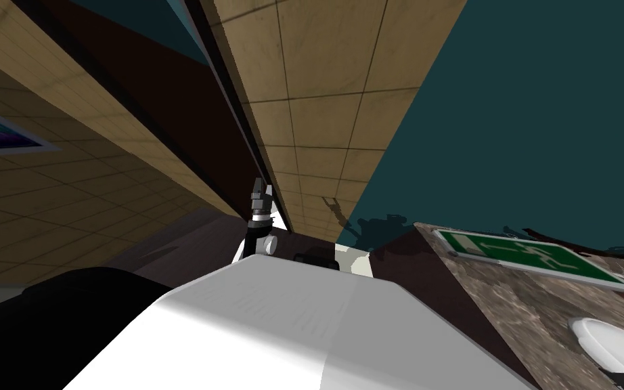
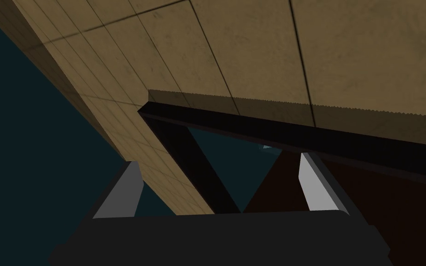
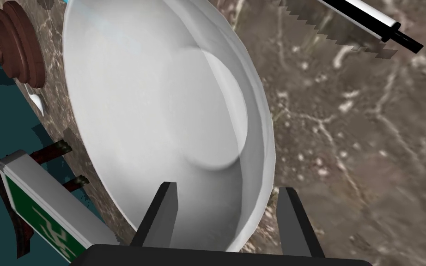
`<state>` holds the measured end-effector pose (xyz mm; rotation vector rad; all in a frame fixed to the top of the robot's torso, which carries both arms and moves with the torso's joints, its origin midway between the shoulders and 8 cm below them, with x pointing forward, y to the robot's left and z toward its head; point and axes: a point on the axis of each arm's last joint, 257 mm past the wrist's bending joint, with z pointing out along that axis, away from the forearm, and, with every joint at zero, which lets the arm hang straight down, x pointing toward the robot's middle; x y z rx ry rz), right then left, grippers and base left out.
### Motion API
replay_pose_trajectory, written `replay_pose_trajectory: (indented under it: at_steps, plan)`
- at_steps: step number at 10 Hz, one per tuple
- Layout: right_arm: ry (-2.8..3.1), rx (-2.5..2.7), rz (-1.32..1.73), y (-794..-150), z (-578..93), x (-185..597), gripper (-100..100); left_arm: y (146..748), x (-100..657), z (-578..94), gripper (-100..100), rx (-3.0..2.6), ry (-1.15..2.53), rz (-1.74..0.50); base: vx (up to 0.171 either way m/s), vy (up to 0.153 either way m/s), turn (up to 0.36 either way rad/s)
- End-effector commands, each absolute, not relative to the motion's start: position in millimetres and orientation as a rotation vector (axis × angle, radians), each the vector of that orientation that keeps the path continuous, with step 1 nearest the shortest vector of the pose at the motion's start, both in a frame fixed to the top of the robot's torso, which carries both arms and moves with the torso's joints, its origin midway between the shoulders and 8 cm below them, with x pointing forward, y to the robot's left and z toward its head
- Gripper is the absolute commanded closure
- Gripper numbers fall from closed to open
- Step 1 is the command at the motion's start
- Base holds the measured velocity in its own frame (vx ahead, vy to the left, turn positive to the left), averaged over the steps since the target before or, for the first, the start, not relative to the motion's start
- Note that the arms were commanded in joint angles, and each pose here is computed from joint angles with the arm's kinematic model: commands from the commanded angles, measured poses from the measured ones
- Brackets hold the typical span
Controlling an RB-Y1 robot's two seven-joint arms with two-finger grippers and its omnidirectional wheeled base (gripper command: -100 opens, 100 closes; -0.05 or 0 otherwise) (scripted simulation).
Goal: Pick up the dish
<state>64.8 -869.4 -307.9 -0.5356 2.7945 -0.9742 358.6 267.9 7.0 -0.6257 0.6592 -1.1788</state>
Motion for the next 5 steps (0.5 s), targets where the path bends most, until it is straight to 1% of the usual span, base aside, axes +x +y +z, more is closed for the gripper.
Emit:
replay_pose_trajectory:
  at_steps: [1, 4, 5]
  plan:
    - [2.795, -0.536, -0.974, -869.4, -307.9, 64.8, 100, 267.9, 358.6, 7.0, 0, -0.626, 0.659, -1.179, 0.0, 0.0, 0.0]
    - [2.794, -0.532, -0.97, -868.7, -308.7, 65.2, 100, 267.9, 358.6, 7.0, 0, -0.626, 0.659, -1.179, 0.0, 0.0, 0.0]
    - [2.794, -0.532, -0.969, -868.5, -309.0, 65.1, 0, 268.0, 358.6, 7.0, 0, -0.626, 0.659, -1.179, 0.0, 0.0, 0.0]
